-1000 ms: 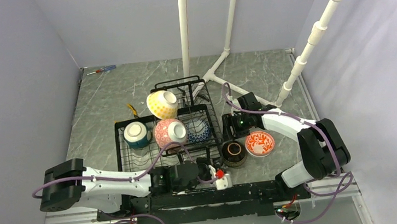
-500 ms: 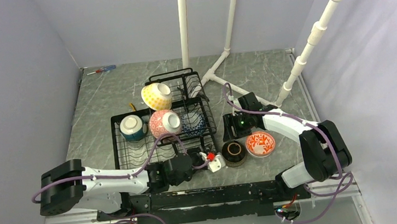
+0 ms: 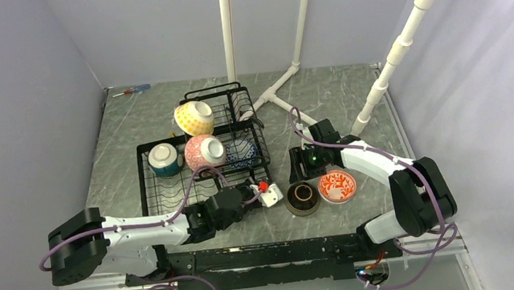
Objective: Load the bowls into the dish rack
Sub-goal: Move the dish rack to the center of the board.
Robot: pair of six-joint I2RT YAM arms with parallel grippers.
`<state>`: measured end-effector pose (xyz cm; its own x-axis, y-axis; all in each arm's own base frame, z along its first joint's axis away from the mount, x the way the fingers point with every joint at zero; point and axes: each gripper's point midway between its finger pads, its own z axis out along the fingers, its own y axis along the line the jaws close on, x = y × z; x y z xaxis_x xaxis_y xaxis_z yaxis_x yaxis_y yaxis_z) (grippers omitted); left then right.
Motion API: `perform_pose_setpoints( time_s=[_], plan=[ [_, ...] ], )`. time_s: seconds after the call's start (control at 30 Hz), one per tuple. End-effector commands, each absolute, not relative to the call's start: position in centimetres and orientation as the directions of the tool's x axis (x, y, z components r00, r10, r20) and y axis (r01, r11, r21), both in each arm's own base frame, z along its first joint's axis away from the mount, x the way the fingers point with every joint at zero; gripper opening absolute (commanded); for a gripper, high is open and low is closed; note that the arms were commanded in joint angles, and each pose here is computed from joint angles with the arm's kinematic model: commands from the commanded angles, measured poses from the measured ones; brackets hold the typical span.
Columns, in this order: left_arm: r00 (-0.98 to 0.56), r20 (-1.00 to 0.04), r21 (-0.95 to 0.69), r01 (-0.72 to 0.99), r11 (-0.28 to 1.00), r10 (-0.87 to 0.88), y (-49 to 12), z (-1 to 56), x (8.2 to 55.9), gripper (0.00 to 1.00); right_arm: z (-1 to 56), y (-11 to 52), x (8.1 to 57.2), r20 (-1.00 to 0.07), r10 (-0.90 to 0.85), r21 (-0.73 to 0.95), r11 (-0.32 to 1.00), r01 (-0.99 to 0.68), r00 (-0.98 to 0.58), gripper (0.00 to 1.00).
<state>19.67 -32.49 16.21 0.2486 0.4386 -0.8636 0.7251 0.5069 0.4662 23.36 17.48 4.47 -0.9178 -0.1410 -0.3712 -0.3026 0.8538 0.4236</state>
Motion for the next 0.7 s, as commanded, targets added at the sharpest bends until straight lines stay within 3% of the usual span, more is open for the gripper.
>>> perform_pose_setpoints(
  time_s=[0.0, 0.23, 0.53, 0.67],
  plan=[
    [0.209, -0.874, 0.433, 0.746, 0.506, 0.439, -33.7, 16.8, 20.5, 0.03, 6.1, 17.9, 24.0, -0.416, -0.147, 0.423, 0.843, -0.334, -0.898, 0.63],
    [0.299, -0.822, 0.499, 0.789, 0.36, 0.484, -37.6, 16.3, 15.8, 0.1, 6.0, 17.7, 25.4, -0.449, -0.139, 0.385, 0.861, -0.331, -0.883, 0.63],
    [0.219, -0.853, 0.397, 0.862, 0.316, 0.474, -40.3, 13.3, 10.6, 0.6, 7.3, 18.8, 27.2, -0.469, -0.15, 0.402, 0.841, -0.362, -0.87, 0.63],
    [0.167, -0.863, 0.353, 0.875, 0.332, 0.478, -40.4, 11.5, 8.5, 0.73, 7.1, 19.0, 26.0, -0.443, -0.162, 0.428, 0.826, -0.366, -0.882, 0.63]
  ],
)
